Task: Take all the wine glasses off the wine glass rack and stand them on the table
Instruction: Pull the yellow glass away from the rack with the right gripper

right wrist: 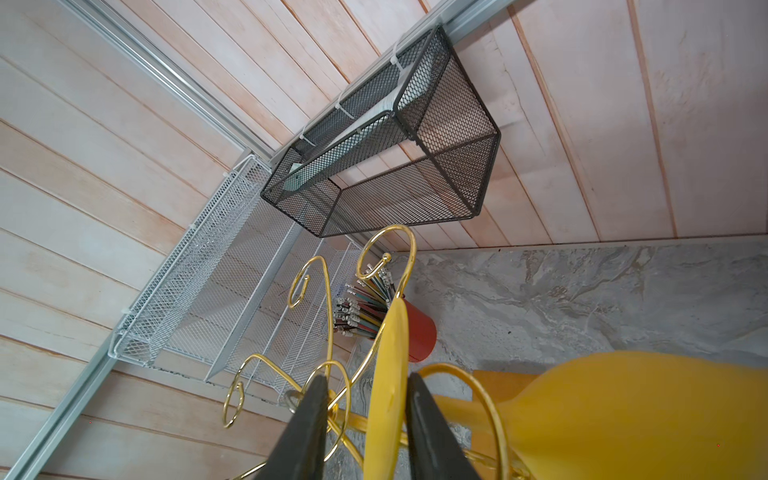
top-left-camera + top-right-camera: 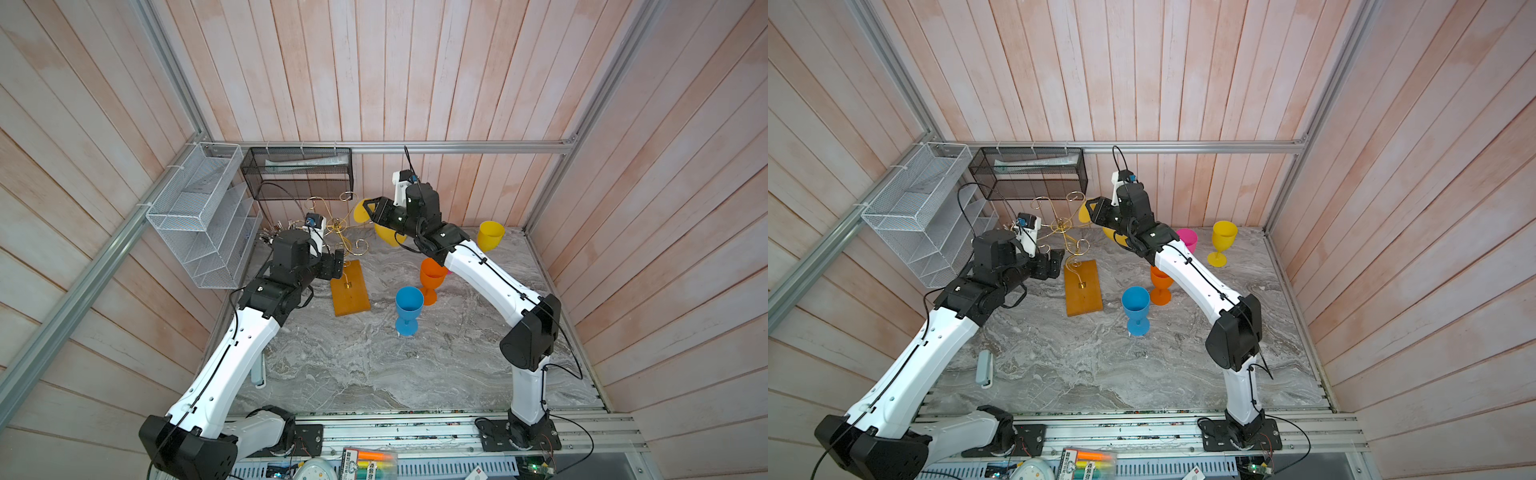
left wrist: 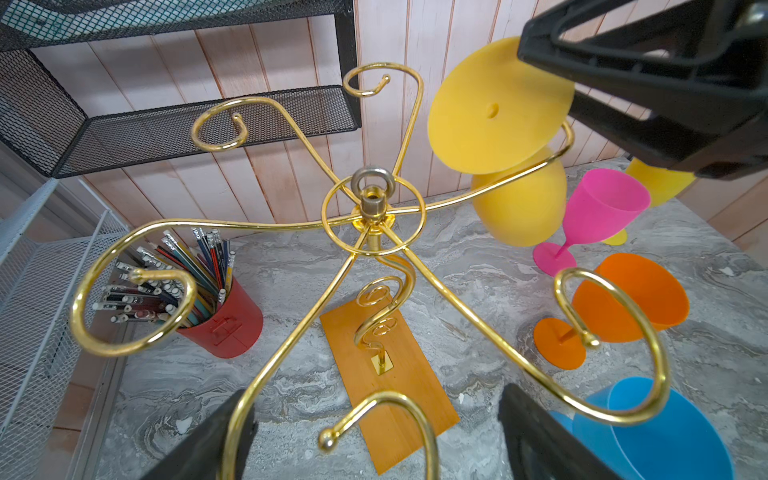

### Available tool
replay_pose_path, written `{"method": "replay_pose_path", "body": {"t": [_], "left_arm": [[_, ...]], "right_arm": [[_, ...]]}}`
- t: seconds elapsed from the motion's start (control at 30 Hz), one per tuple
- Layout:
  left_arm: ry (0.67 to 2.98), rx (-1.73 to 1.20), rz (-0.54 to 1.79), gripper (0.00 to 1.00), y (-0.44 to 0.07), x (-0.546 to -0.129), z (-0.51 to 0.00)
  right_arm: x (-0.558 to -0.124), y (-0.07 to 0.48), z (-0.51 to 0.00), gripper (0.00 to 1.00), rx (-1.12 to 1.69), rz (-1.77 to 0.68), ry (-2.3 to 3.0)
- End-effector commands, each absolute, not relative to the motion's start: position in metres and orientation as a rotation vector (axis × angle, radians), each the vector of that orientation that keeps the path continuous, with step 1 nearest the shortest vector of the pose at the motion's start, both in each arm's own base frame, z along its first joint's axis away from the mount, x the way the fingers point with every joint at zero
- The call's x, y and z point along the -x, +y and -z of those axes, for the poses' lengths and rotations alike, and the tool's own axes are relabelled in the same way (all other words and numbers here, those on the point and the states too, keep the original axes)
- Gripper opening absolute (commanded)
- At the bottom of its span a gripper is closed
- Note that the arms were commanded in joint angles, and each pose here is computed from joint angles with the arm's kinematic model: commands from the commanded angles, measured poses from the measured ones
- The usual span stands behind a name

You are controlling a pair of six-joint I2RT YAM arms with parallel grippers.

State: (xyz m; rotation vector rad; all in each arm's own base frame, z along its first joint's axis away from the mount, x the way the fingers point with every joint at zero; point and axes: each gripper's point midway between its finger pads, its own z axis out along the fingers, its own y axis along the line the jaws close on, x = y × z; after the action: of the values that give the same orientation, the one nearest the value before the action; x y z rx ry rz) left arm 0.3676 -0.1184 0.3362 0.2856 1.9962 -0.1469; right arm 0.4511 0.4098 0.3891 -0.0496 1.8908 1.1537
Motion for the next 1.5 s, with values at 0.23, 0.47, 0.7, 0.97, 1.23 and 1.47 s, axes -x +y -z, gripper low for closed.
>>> {"method": "replay_pose_path", "body": {"t": [0.23,0.47,0.7,0.97,1.23,1.47], "left_arm": [[1.964,-0.3,0.196,0.93,-0.124,-0.36,-0.347],[1.964,-0.299,0.194,0.93,-0.123,-0.358,-0.348],[1.964,-0.297,0.189,0.93,-0.123,-0.358,-0.348],[1.965,-0.296,0.19,0.93,-0.123,-0.36,-0.347],[1.97,-0.296,0.194,0.93,-0.124,-0.362,-0.346],[1.966,-0.298,0.204,0.93,-0.127,-0.362,-0.346]], "right_arm": [[-0.453,0.415,-0.385,0.06,0.051,-1.116,1.904],[-0.451,0.415,-0.397,0.0,0.056,-1.144,1.872],[-0.441,0.409,-0.412,0.0,0.056,-1.17,1.842],[-0.431,0.397,-0.427,0.0,0.044,-1.174,1.801],[-0.419,0.398,-0.414,0.0,0.051,-1.196,1.828],[-0.41,0.404,-0.41,0.0,0.062,-1.215,1.842]]}}
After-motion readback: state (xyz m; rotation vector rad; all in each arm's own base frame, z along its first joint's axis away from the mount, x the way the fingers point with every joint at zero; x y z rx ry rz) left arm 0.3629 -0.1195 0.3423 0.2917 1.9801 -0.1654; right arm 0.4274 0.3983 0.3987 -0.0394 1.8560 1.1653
